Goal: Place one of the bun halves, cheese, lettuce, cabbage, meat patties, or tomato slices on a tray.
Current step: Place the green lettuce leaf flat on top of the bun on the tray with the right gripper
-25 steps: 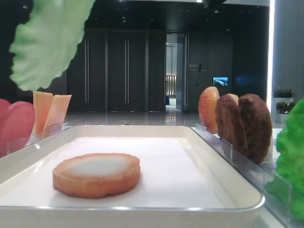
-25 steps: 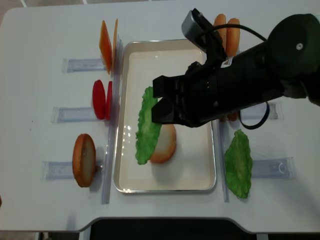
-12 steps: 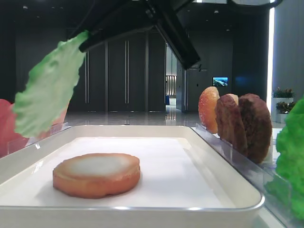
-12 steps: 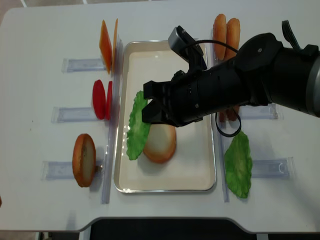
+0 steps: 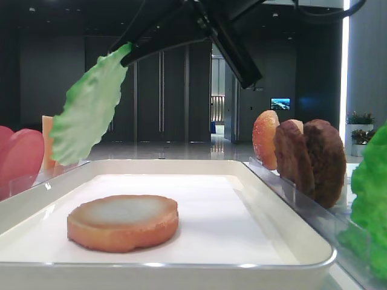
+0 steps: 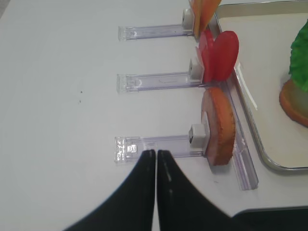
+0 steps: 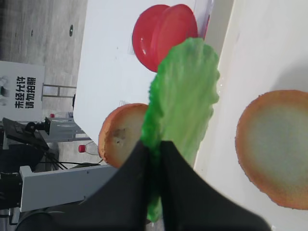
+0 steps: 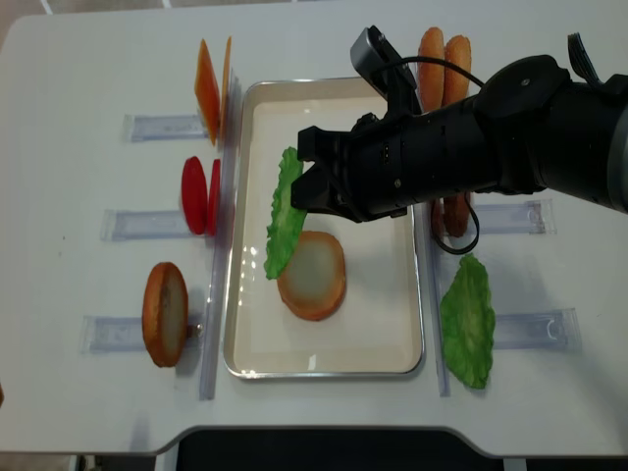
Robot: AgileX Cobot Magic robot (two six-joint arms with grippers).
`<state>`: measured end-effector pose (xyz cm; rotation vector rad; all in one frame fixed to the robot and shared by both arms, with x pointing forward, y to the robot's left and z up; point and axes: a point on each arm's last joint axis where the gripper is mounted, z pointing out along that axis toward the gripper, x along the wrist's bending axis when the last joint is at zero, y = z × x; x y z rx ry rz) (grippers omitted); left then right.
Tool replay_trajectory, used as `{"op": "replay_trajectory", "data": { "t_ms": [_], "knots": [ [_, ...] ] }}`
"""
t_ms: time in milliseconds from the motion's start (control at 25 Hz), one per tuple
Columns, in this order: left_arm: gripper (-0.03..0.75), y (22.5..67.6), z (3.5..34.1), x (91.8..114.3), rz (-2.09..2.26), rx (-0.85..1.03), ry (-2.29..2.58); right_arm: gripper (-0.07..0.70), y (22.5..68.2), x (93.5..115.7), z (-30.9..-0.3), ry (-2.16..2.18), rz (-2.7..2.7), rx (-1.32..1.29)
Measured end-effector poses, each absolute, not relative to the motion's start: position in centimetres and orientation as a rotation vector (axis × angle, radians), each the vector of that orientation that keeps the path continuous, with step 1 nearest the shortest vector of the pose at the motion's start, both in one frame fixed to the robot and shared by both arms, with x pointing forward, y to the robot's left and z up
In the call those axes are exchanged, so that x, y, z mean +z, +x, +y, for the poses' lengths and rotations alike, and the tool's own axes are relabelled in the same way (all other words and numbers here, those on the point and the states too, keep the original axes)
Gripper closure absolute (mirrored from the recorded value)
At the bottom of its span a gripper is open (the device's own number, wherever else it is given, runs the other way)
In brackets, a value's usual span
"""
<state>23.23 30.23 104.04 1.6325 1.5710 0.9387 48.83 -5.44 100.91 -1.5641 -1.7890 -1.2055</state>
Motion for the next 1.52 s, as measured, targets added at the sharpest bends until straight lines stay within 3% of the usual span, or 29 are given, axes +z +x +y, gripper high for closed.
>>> {"op": "replay_trajectory", "data": {
  "t_ms": [280,1520],
  "knots": [
    [0.715,23.2,30.2,104.0,1.571,0.939,1.633,0.6,49.2,98.5,-5.0,-1.595,-1.77,-1.102],
    [0.715,23.2,30.2,104.0,1.571,0.939,1.633,0.601,49.3,96.1,-4.9,-1.626,-1.808,-0.98]
  ]
}}
